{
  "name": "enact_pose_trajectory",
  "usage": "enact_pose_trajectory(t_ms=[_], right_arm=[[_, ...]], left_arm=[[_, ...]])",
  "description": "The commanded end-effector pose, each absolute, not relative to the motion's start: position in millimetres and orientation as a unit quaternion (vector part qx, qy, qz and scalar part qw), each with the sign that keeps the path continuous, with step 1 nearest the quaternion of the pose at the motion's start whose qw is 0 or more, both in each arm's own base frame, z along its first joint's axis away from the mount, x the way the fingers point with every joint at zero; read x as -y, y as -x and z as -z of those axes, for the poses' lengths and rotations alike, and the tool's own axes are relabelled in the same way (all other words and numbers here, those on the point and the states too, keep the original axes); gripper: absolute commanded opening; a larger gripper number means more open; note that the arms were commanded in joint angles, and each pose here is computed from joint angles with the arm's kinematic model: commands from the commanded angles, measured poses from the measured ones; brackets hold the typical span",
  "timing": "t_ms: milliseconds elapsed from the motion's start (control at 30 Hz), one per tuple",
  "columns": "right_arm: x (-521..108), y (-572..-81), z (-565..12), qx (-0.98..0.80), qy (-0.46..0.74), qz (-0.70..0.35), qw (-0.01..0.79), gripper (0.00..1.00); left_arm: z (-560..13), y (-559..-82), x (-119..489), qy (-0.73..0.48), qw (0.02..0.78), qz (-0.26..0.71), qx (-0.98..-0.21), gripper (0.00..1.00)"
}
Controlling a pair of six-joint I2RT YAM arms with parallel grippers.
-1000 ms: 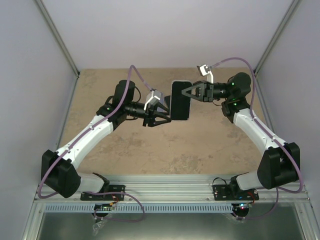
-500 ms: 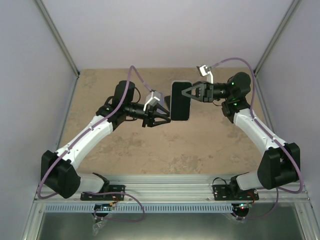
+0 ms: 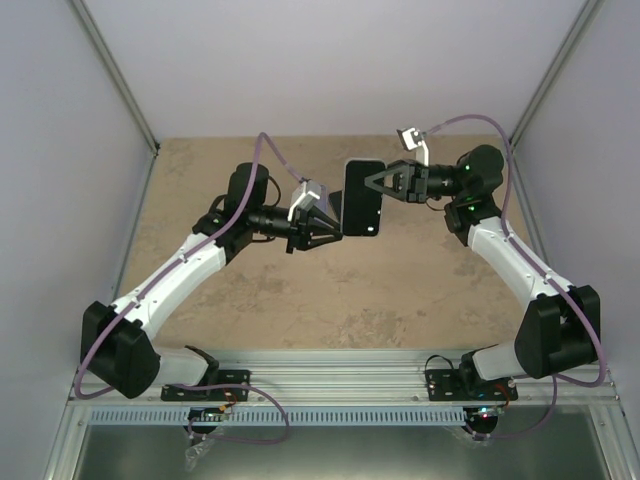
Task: Take the phone out of the phone case
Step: Remove the phone case from the phone.
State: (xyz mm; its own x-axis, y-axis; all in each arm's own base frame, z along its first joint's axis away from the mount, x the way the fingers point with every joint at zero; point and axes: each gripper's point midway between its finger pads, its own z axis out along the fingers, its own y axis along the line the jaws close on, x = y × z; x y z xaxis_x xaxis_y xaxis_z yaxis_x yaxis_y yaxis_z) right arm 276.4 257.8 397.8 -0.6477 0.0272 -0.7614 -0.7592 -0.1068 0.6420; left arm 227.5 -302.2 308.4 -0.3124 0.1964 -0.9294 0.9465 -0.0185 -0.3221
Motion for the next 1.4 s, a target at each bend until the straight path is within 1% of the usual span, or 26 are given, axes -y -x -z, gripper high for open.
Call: enact_pose_trajectory(t_ms=[0,233,433,633,933,1100,1267,1367], right_arm=[[-257.9,-239.6,-417.5,-0.581,0.345,-0.687,0.266,0.01],[-257.1,-235.3,-420.1,-0.577,0.350,-0.689,0.265,0.01],[-257.8,-234.4,-417.7,-0.579,0.346,-0.691,0.258,0.01],[-259.2,-234.9,-415.3,-0.581,0.344,-0.693,0.254,0.01],[-260.0,-237.0,-414.1,-0.583,0.338,-0.695,0.250,0.01],[-260.0,-237.0,-413.5,-0.583,0.337,-0.696,0.248,0.01],[-261.0,-238.6,-411.9,-0.584,0.335,-0.697,0.247,0.00],[-261.8,-239.9,-410.7,-0.584,0.335,-0.696,0.250,0.01]], left_arm=[[-284.3,-270.9,299.9,-0.424,0.389,0.476,-0.665,0.20],[-277.2,-280.2,296.4,-0.414,0.395,0.465,-0.676,0.19],[-275.9,-298.9,284.2,-0.380,0.406,0.463,-0.690,0.19],[-277.9,-300.5,283.4,-0.383,0.413,0.459,-0.687,0.18],[-272.9,-309.9,279.1,-0.370,0.419,0.448,-0.698,0.12],[-270.4,-313.0,272.2,-0.362,0.421,0.451,-0.699,0.11],[-274.8,-313.1,271.6,-0.362,0.428,0.456,-0.691,0.11],[-282.6,-305.3,274.4,-0.367,0.418,0.478,-0.680,0.14]])
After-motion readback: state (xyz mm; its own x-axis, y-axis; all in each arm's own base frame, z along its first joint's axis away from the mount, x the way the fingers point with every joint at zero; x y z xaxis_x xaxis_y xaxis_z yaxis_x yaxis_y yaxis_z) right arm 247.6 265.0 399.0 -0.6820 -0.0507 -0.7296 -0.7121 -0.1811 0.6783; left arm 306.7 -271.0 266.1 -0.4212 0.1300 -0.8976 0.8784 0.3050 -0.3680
